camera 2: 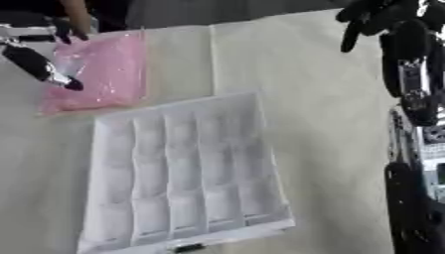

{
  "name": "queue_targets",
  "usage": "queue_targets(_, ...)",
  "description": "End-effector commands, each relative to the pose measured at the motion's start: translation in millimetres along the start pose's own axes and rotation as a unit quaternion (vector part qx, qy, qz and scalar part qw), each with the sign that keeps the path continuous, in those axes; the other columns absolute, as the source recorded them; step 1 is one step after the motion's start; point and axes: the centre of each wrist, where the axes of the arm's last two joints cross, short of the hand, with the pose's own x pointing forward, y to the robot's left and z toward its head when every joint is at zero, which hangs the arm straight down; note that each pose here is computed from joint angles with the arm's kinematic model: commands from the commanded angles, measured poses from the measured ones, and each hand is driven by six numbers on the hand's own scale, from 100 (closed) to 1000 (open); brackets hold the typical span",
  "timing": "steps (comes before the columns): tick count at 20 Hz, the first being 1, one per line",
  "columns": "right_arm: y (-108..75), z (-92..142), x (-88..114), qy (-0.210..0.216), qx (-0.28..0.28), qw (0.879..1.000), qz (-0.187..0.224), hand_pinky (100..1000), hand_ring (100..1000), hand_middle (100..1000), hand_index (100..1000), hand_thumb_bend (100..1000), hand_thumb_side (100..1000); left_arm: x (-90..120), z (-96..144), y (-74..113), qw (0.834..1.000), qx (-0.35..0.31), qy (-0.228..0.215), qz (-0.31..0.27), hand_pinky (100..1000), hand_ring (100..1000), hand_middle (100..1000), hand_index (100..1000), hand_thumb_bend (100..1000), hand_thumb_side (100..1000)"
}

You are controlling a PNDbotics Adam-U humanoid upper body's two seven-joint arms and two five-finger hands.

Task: Pick up objects on the table and place them in the box.

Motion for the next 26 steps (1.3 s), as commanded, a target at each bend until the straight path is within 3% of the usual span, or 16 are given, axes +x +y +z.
queue_targets(1,-7.3,-6,5,-0.011,0.012,1.000,0.012,329,597,802,585,100,620,-13,13,8.3,0.997,-0.055,-0.016,-0.047,776,847,921,957,614,616)
queue_targets(9,-6.5,-7,4,-0.011,0.013,1.000,0.010,329,597,803,585,100,620,-11,4,6.6,0.996,-0.072,-0.018,-0.050,772,847,919,955,645,681)
queue_targets(12,-6.2,-6,4,-0.010,0.014,1.000,0.008,329,597,803,586,100,620,-9,-2,9.1,0.995,-0.080,-0.009,-0.055,774,850,911,956,803,823)
queue_targets(15,-6.0,-6,4,-0.010,0.015,1.000,0.008,329,598,803,585,100,620,-6,-8,14.3,0.993,-0.088,0.019,-0.076,778,856,911,961,890,821)
queue_targets(26,-7.1,-8,4,-0.014,0.015,1.000,0.010,330,598,804,586,100,621,0,-24,9.6,0.992,-0.094,0.013,-0.086,774,854,919,960,856,848)
